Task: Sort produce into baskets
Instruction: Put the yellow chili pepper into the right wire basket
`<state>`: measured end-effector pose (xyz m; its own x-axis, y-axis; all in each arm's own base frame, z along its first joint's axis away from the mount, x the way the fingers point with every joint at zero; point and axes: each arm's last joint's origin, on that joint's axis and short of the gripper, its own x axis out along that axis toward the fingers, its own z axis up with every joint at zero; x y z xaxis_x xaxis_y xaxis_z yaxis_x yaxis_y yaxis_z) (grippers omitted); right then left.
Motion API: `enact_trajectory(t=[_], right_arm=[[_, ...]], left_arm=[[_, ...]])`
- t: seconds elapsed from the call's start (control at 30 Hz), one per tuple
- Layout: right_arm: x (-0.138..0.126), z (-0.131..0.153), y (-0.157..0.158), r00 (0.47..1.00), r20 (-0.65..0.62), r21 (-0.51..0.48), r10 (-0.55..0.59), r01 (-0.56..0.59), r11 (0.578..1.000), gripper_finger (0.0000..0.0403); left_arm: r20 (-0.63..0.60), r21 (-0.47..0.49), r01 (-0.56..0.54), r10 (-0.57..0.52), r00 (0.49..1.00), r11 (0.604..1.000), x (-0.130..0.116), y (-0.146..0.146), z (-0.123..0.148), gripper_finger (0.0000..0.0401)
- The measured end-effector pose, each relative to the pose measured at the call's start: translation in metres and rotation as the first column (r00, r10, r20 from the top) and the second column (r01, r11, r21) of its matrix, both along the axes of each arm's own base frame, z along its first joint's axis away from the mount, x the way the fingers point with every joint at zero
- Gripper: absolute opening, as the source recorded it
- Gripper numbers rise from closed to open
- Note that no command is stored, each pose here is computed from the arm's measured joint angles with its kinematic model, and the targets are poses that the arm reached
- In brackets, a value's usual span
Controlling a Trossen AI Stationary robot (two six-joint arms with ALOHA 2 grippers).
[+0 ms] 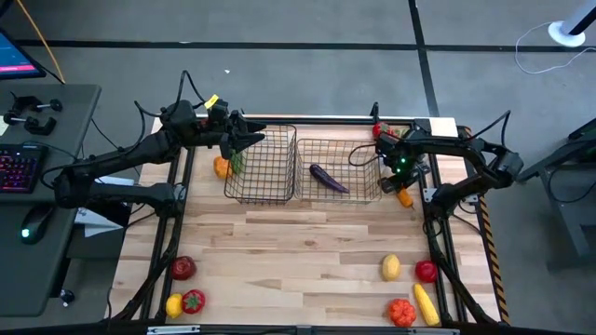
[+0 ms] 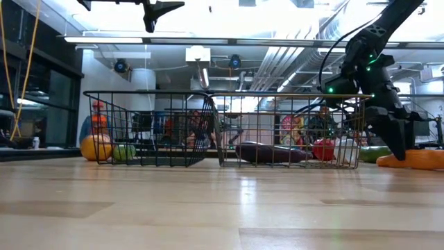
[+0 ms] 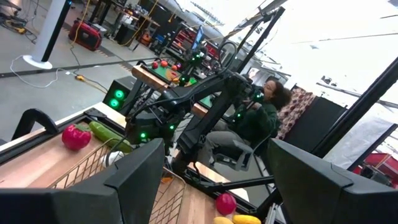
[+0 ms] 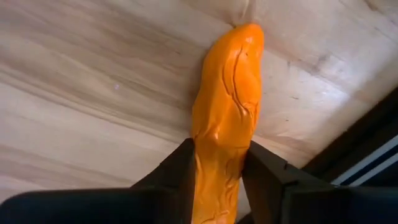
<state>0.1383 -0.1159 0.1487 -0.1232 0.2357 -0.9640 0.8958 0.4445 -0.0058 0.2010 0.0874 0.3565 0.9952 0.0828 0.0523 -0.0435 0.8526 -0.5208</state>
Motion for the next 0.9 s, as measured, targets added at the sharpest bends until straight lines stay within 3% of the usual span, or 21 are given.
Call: enact_trajectory(t=[0.27,0.77,0.9], right_arm=[[0.0,0.02,-0.002,0.995,-0.1,0.002,0.02,-0.02,1.0,0.0063],[0.015,0.129,-0.039,0.997,-0.074,-0.316,-0.007,-0.016,0.948,0.0058],[0.019,0.153,-0.05,0.999,0.023,-0.405,-0.036,0.042,0.913,0.0058]], left_arm=[[-0.001,0.016,-0.001,0.001,1.0,1.0,0.0,0.0,0.0,0.0275],[-0.002,0.016,-0.001,0.001,1.0,1.0,0.0,0.0,0.0,0.0275],[-0.002,0.016,-0.001,0.001,1.0,1.0,0.0,0.0,0.0,0.0275]])
